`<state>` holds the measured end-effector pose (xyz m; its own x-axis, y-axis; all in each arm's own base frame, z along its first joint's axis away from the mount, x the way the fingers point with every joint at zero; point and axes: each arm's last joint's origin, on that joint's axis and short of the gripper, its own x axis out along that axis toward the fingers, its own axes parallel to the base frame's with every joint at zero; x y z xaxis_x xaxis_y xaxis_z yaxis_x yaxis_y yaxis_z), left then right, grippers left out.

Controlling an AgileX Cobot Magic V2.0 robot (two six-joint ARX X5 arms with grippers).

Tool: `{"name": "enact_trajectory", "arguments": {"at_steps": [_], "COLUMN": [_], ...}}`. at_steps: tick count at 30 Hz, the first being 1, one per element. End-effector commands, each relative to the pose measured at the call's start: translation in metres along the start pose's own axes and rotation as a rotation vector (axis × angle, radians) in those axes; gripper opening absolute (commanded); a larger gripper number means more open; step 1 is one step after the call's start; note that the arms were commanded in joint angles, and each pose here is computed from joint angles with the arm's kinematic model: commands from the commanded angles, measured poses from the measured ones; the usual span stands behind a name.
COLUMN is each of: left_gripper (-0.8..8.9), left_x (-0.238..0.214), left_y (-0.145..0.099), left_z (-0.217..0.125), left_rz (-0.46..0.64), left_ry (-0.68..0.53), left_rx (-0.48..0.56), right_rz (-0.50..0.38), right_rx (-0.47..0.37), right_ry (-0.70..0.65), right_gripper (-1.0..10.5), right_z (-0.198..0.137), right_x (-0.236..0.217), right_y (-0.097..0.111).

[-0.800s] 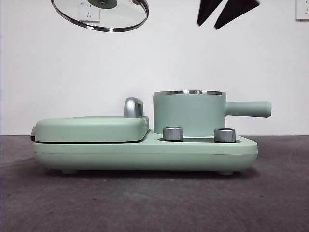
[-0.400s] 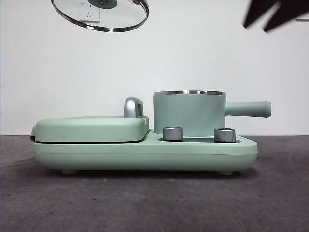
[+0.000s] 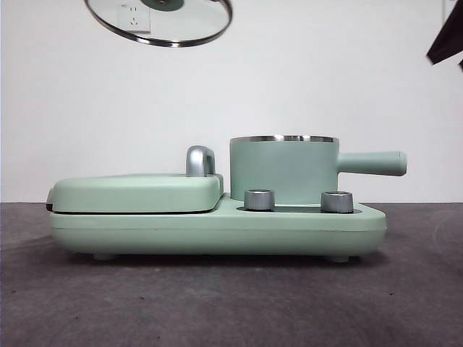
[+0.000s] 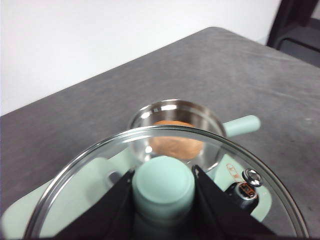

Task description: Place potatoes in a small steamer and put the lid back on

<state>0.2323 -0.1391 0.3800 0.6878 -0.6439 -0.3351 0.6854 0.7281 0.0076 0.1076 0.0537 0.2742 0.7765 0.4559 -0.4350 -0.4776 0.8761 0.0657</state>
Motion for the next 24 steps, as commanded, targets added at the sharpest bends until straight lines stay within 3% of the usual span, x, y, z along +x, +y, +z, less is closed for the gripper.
{"name": "enact_trajectory", "arguments": {"at_steps": [1, 18, 24], "left_gripper": [0.1, 0.1, 0.1], "left_x": [0.016, 0.127, 0.157], "left_y": [-0.001, -0.01, -0.008], "left_z": [0.003, -0.017, -0.025], "left_rz": [-0.028, -0.087, -0.09], "left_ry": [-0.029, -0.197, -0.176], "left_rx": [0.015, 0.071, 0.069], "right_rz": [0.008, 0.019, 0.017], "right_rx": [0.025, 0.038, 0.039], "right_ry": [-0.026, -0.034, -0.016], "right_gripper": [2.5, 2.5, 2.5], "right_z": [0.001, 0.0, -0.001], "right_x": [-0.006, -0.009, -0.009], "right_y": [0.001, 0.002, 0.002]}}
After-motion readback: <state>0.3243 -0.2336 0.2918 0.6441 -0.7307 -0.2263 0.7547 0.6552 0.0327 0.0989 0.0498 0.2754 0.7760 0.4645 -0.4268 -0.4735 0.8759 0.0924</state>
